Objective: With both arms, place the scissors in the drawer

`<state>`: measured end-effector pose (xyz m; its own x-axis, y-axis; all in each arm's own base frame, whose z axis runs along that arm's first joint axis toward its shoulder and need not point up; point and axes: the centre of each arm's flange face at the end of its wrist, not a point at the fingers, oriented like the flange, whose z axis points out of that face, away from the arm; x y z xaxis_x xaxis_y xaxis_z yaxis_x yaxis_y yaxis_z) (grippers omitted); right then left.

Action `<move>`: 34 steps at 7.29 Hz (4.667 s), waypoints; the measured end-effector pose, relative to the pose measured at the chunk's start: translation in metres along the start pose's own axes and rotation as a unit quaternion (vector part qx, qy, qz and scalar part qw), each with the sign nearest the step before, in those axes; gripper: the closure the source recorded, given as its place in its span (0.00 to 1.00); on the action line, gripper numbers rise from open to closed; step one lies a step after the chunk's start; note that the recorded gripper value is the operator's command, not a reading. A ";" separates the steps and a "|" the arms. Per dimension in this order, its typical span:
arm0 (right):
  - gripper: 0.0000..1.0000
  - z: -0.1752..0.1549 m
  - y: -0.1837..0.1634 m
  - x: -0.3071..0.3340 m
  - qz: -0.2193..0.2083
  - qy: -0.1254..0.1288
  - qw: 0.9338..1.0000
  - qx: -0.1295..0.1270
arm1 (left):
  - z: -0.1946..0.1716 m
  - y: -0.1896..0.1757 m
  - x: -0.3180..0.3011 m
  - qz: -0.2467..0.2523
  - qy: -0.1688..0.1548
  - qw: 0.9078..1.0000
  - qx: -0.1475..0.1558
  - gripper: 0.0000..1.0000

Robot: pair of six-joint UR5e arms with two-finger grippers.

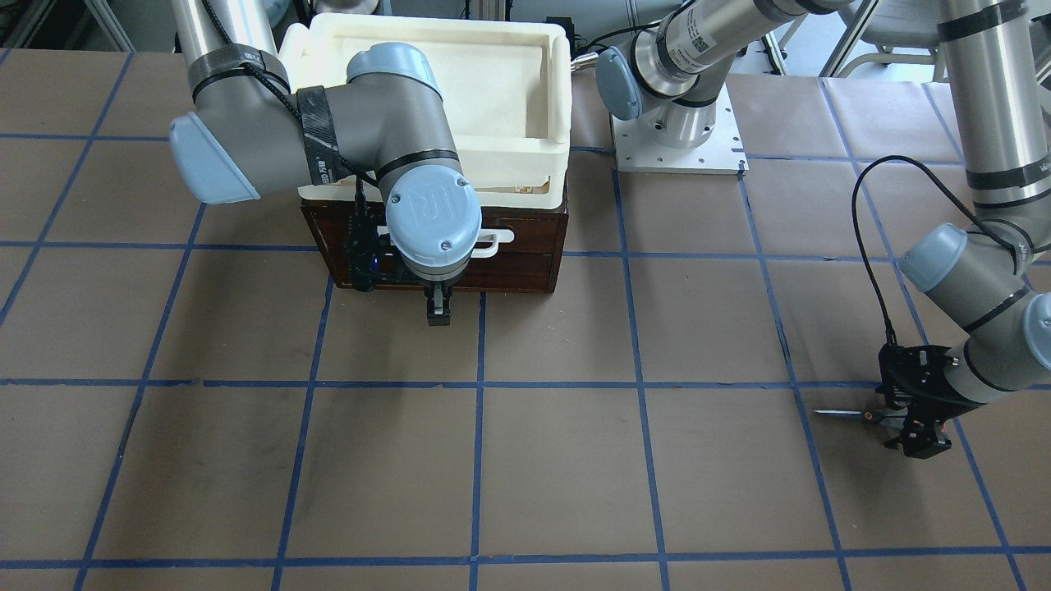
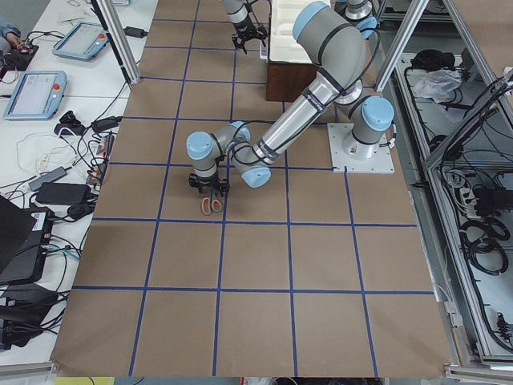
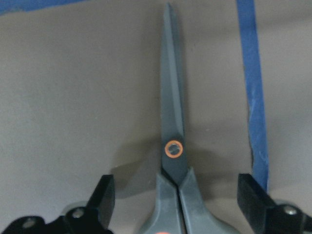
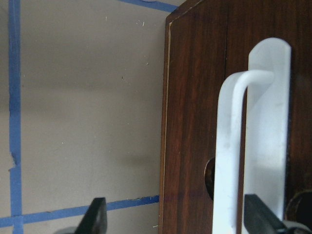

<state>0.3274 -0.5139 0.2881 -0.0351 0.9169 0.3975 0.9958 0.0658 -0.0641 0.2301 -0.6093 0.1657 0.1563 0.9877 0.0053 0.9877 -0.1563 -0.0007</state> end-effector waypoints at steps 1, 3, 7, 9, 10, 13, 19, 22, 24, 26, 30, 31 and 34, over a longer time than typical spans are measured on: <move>0.00 0.002 0.000 -0.002 0.000 0.002 1.000 -0.001 | 0.000 0.000 0.000 0.000 0.000 1.000 0.000 0.23; 0.00 0.006 0.001 -0.004 0.000 0.004 1.000 0.000 | 0.001 0.000 0.000 0.001 0.000 1.000 0.001 0.34; 0.00 0.016 0.000 -0.003 0.000 0.013 1.000 0.002 | 0.001 0.000 0.000 0.001 -0.001 1.000 0.001 0.47; 0.00 0.023 0.000 -0.002 0.001 0.019 1.000 0.004 | -0.001 0.000 0.000 0.001 -0.003 1.000 0.000 0.56; 0.00 0.025 -0.001 -0.002 0.000 0.021 1.000 0.004 | -0.003 0.000 0.000 -0.001 -0.005 1.000 -0.001 0.62; 0.00 0.015 0.001 -0.011 -0.011 -0.027 1.000 -0.002 | -0.010 -0.001 -0.001 -0.007 -0.009 1.000 -0.004 0.67; 0.00 0.000 -0.006 -0.029 -0.072 -0.070 0.995 -0.007 | -0.019 -0.001 -0.001 -0.008 -0.014 1.000 -0.007 0.77; 0.00 -0.005 -0.007 -0.042 -0.080 -0.082 0.993 -0.003 | -0.029 -0.009 -0.007 -0.008 -0.017 1.000 -0.012 0.85; 0.00 -0.014 -0.006 -0.053 -0.082 -0.092 0.992 -0.002 | -0.062 -0.041 -0.016 0.010 -0.021 1.000 -0.019 0.97; 0.00 -0.023 -0.006 -0.060 -0.081 -0.100 0.992 -0.004 | -0.102 -0.075 -0.019 0.022 -0.025 0.999 -0.021 1.00; 0.00 -0.033 -0.011 -0.074 -0.080 -0.110 0.991 -0.006 | -0.193 -0.176 -0.024 0.028 -0.039 0.999 -0.023 1.00; 0.00 -0.034 -0.010 -0.077 -0.083 -0.111 0.990 -0.006 | -0.208 -0.206 -0.021 0.039 -0.035 0.998 -0.021 1.00; 0.00 -0.038 -0.016 -0.090 -0.090 -0.121 0.989 -0.006 | -0.242 -0.279 -0.008 0.063 -0.024 0.997 -0.024 1.00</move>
<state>0.3180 -0.6122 0.2886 -0.2296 0.9581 0.1712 0.9725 0.2330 -0.0001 -0.0466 -0.5750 0.4075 0.2804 0.9591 -0.0401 0.9592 -0.2783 0.0499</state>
